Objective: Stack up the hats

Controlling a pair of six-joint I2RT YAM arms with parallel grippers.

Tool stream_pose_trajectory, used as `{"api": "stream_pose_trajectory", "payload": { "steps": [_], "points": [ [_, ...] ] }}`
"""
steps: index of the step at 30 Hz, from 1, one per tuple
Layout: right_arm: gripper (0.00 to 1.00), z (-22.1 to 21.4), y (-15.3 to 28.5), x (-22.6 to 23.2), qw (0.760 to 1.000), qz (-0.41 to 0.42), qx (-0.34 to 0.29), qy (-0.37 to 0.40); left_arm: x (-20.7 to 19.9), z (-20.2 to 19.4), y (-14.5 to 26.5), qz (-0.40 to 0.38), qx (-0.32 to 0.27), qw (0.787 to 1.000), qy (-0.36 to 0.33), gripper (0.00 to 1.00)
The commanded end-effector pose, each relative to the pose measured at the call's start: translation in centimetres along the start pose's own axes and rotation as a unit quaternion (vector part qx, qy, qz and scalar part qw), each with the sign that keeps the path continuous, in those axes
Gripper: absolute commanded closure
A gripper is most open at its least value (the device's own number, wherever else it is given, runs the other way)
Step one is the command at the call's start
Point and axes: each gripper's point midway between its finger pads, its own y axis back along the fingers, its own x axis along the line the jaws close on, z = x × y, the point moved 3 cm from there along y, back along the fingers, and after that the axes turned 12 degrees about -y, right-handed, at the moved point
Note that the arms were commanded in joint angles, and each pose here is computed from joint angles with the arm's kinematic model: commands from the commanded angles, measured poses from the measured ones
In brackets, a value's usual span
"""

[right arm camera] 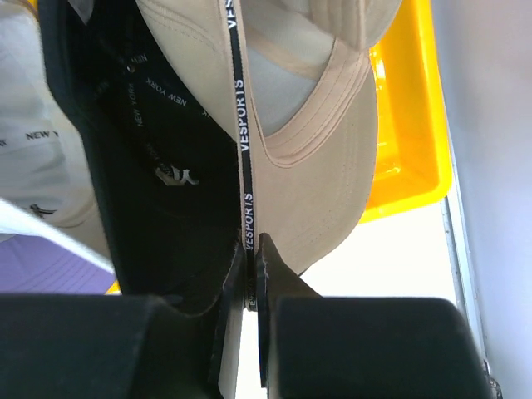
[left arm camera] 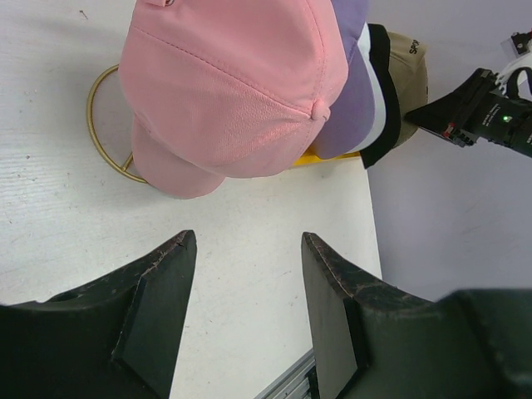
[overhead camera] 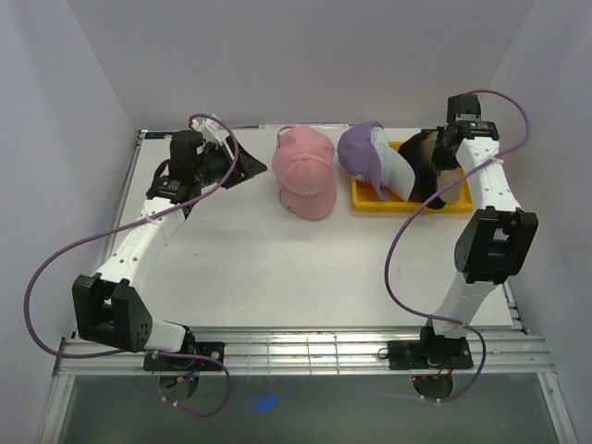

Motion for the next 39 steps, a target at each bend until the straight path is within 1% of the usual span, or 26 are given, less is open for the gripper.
{"api": "stream_pose_trajectory", "payload": {
  "steps": [1,2,6,11,12,15,19,21,22,23,24,25,26,27,28,29,30,31,32,33,34,35,36,37,38,39],
  "points": [
    [0.92,2.1,2.5,-0.3,0.999,-0.015,-0.027,-0.01,-0.8,0.4,0.4,-0.015,-0.01,1.0,-0.009,0.37],
    [0.92,3.0,3.4,-0.4,0.999,-0.018,-0.04,-0.013,-0.8,0.4,0.4,-0.016,-0.011,1.0,-0.008,0.37],
    [0.92,4.2,5.8,-0.6,0.998,-0.019,-0.057,-0.02,-0.8,0.3,0.4,-0.018,-0.01,1.0,-0.007,0.37],
    [0.92,6.2,9.2,-0.5,0.995,-0.001,-0.089,-0.033,-0.9,0.2,0.4,-0.02,-0.01,1.0,-0.007,0.37],
    [0.92,7.2,10.5,-0.4,0.993,0.006,-0.107,-0.038,-0.8,0.3,0.5,-0.019,-0.011,1.0,-0.007,0.37],
    [0.92,8.4,12.8,-0.2,0.99,0.027,-0.129,-0.053,-0.9,0.3,0.5,-0.021,-0.013,1.0,-0.007,0.37],
    [0.92,9.2,15.6,0.8,0.982,0.083,-0.152,-0.08,-1.1,0.4,0.5,-0.024,-0.014,1.0,-0.004,0.37],
    [0.92,9.6,17.4,2.4,0.971,0.145,-0.163,-0.101,-1.2,0.5,0.6,-0.027,-0.016,1.0,-0.005,0.37],
    [0.92,9.5,17.5,3.1,0.967,0.169,-0.157,-0.111,-1.3,0.6,0.6,-0.027,-0.016,0.999,-0.005,0.37],
    [0.92,9.2,18.4,4.4,0.959,0.216,-0.146,-0.112,-1.5,0.8,0.7,-0.029,-0.019,0.999,-0.007,0.37],
    [0.92,9.9,19.0,5.5,0.947,0.253,-0.157,-0.118,-1.5,0.9,0.8,-0.029,-0.021,0.999,-0.007,0.37],
    [0.92,9.9,20.2,6.2,0.934,0.286,-0.155,-0.145,-1.8,1.1,1.0,-0.033,-0.023,0.999,-0.009,0.36],
    [0.92,9.1,20.2,7.4,0.925,0.326,-0.13,-0.148,-2.0,1.4,1.1,-0.037,-0.026,0.999,-0.009,0.36],
    [0.92,9.9,21.1,8.5,0.907,0.363,-0.145,-0.153,-2.2,1.6,1.1,-0.039,-0.028,0.999,-0.01,0.35],
    [0.92,9.9,22.5,9.2,0.889,0.397,-0.139,-0.183,-2.4,1.8,1.2,-0.043,-0.03,0.999,-0.011,0.35],
    [0.92,9.1,22.5,10.1,0.877,0.426,-0.114,-0.189,-2.7,2.2,1.4,-0.047,-0.035,0.998,-0.012,0.35],
    [0.92,9.8,24.2,11.0,0.855,0.463,-0.134,-0.189,-2.9,2.4,1.5,-0.049,-0.037,0.998,-0.013,0.34],
    [0.92,9.6,25.2,11.8,0.836,0.492,-0.112,-0.213,-3.2,2.7,1.6,-0.052,-0.04,0.998,-0.013,0.34],
    [0.92,9.0,24.8,12.5,0.827,0.506,-0.098,-0.224,-3.4,2.8,1.6,-0.056,-0.041,0.997,-0.014,0.33],
    [0.92,8.6,26.1,13.4,0.811,0.53,-0.094,-0.228,-3.9,3.4,1.8,-0.064,-0.049,0.997,-0.013,0.33],
    [0.92,9.3,27.4,14.1,0.782,0.563,-0.098,-0.248,-4.3,3.8,1.8,-0.076,-0.054,0.996,-0.014,0.32],
    [0.92,7.7,26.9,15.8,0.771,0.58,-0.065,-0.255,-4.8,4.2,1.9,-0.085,-0.059,0.995,-0.009,0.32],
    [0.92,7.4,27.7,16.4,0.752,0.601,-0.059,-0.263,-5.1,4.5,1.9,-0.091,-0.061,0.994,-0.005,0.32],
    [0.92,7.9,29.5,17.1,0.712,0.642,-0.059,-0.278,-5.5,4.8,2.0,-0.099,-0.065,0.993,-0.003,0.31],
    [0.92,7.3,29.0,17.7,0.701,0.651,-0.043,-0.289,-6.0,5.2,2.0,-0.113,-0.07,0.991,-0.003,0.3],
    [0.92,6.7,29.5,19.0,0.686,0.668,-0.027,-0.288,-6.5,5.8,2.2,-0.122,-0.074,0.99,0.007,0.3]
  ]
}}
